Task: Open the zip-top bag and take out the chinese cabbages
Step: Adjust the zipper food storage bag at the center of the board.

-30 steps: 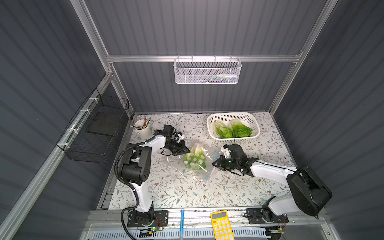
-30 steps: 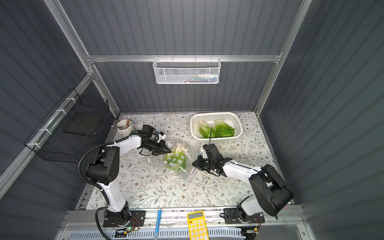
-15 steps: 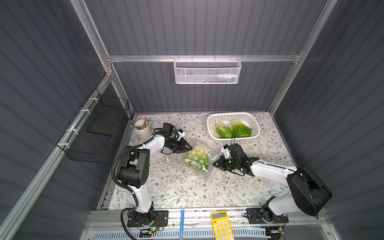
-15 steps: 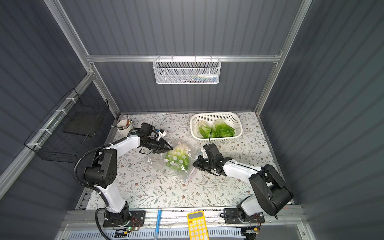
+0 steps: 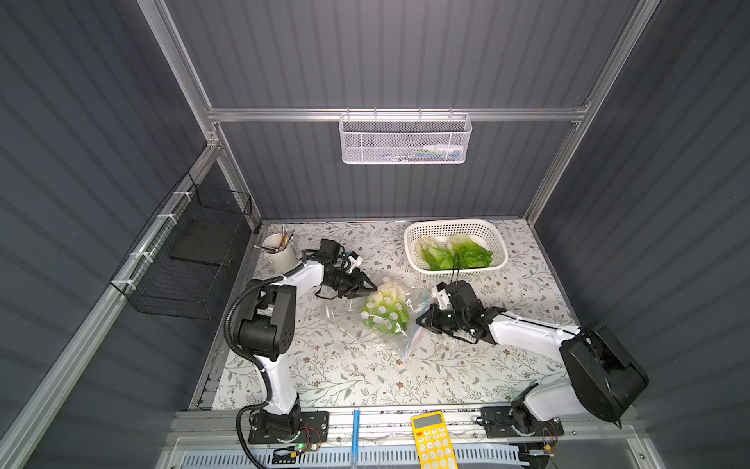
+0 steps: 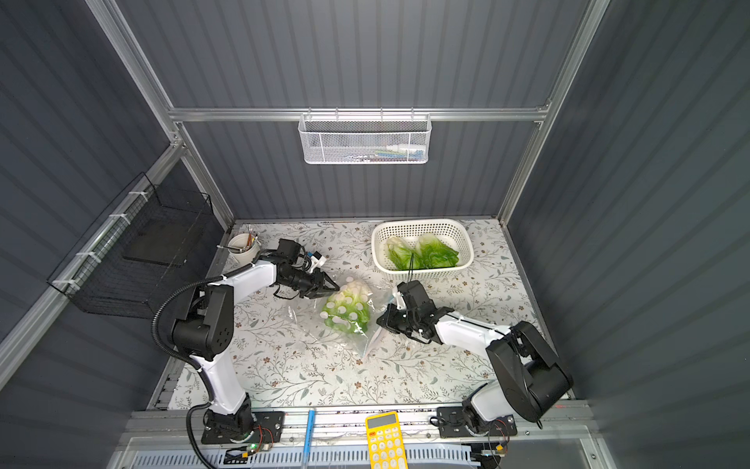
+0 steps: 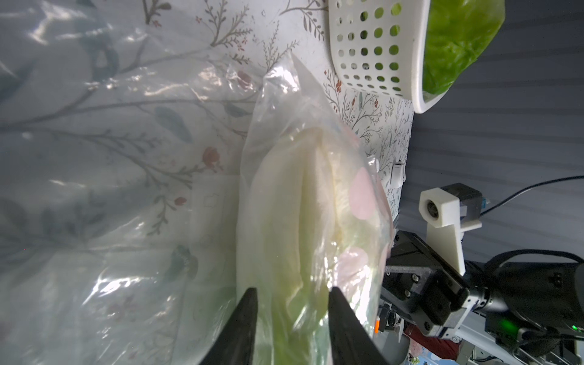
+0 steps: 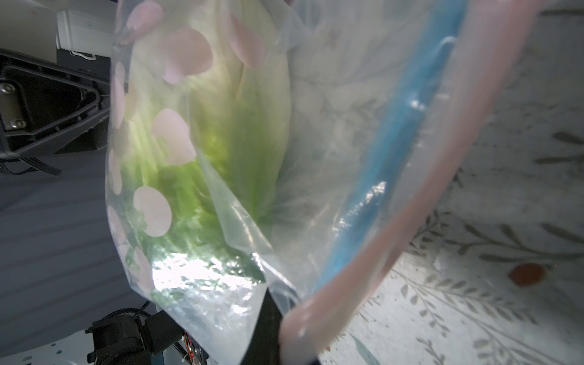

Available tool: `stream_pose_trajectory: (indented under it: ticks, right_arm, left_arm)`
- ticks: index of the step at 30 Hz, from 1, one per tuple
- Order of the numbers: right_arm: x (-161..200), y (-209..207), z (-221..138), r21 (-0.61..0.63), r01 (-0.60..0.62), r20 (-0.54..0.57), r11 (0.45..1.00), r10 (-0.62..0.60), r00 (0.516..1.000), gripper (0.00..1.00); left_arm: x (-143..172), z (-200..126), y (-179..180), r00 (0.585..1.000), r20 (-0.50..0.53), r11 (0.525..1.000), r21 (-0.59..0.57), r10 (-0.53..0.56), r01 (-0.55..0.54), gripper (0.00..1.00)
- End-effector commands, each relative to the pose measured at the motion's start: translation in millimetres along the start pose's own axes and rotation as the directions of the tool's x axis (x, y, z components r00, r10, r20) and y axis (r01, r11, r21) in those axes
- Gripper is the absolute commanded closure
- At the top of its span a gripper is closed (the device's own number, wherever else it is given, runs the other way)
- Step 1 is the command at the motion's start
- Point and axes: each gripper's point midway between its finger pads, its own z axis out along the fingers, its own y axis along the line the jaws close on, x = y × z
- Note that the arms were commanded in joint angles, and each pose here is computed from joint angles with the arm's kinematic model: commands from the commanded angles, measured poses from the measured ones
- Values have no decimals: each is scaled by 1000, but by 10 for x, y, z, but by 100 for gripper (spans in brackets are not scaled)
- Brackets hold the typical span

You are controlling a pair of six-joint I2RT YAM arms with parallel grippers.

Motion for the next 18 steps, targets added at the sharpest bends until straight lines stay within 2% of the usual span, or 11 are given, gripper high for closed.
stream_pose_trajectory:
  ticks: [1, 5, 10, 18]
  right_arm:
    - [-41, 49, 7, -12, 13, -2, 1000, -13, 1000, 100]
    - [-46, 67, 11, -14, 19, -5, 1000, -19, 1000, 100]
    - [-52, 71, 10, -15, 20, -6, 1000, -20, 1000, 100]
    - [-48, 29, -22, 3, 21, -5, 1000, -21, 1000, 100]
  left_arm:
    - [-63, -16, -20, 1000, 1, 1000, 3, 0, -1, 71]
    - [-61, -32, -33, 1000, 7, 1000, 3, 5, -5, 86]
    - [-65, -69, -92, 1000, 15, 1000, 13, 22, -22, 99]
    - [-83, -207, -322, 997, 43, 997, 54, 58, -60, 100]
